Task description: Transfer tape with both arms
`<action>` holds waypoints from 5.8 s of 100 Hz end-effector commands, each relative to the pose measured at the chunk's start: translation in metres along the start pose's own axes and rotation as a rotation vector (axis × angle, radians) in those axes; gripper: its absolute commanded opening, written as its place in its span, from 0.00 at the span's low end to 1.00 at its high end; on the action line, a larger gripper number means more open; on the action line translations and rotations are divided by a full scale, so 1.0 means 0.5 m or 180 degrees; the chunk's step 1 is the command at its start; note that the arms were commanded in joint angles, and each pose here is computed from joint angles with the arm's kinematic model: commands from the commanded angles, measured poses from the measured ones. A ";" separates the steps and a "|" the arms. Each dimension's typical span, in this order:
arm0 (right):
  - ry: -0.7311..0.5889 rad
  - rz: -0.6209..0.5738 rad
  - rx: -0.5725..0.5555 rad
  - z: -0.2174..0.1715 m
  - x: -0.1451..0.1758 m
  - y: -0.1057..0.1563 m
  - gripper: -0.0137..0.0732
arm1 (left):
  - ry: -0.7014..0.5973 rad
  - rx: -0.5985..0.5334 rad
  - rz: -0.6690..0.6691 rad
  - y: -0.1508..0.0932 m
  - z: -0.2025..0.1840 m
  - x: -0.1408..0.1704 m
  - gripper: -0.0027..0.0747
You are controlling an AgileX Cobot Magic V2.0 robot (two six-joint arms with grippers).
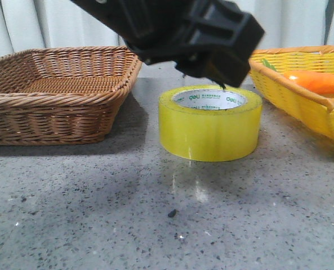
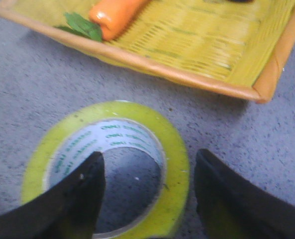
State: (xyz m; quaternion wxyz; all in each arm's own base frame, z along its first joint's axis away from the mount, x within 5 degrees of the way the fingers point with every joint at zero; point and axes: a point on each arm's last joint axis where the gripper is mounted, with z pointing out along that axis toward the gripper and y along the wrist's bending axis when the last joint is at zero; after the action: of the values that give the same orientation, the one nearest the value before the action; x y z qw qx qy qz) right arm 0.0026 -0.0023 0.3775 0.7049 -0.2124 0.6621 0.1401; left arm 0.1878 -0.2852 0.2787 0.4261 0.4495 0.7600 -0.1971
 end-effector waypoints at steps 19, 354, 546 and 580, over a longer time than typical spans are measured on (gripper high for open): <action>-0.0217 -0.0055 0.0053 -0.006 -0.018 -0.004 0.08 | -0.0070 0.0082 0.0080 -0.023 0.028 -0.036 0.52; -0.0028 -0.0161 0.0120 -0.026 0.093 0.003 0.08 | -0.1173 -0.1074 -0.0793 0.102 -0.406 0.129 0.01; 0.0405 -0.0177 0.0009 0.073 0.287 0.032 0.08 | -0.2057 -0.2031 -0.1274 0.032 -0.440 0.432 0.01; 0.0405 -0.0177 0.0009 0.073 0.287 0.032 0.08 | -0.1419 -0.2631 -0.1691 0.046 -0.409 0.499 0.01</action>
State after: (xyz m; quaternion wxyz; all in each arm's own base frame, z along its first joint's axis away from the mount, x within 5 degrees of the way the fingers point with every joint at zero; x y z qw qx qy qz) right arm 0.0407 0.0181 0.2183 0.6183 -0.2447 0.7400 0.1012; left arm 0.0542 -0.0067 0.1884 0.6366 -0.0008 0.7675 -0.0752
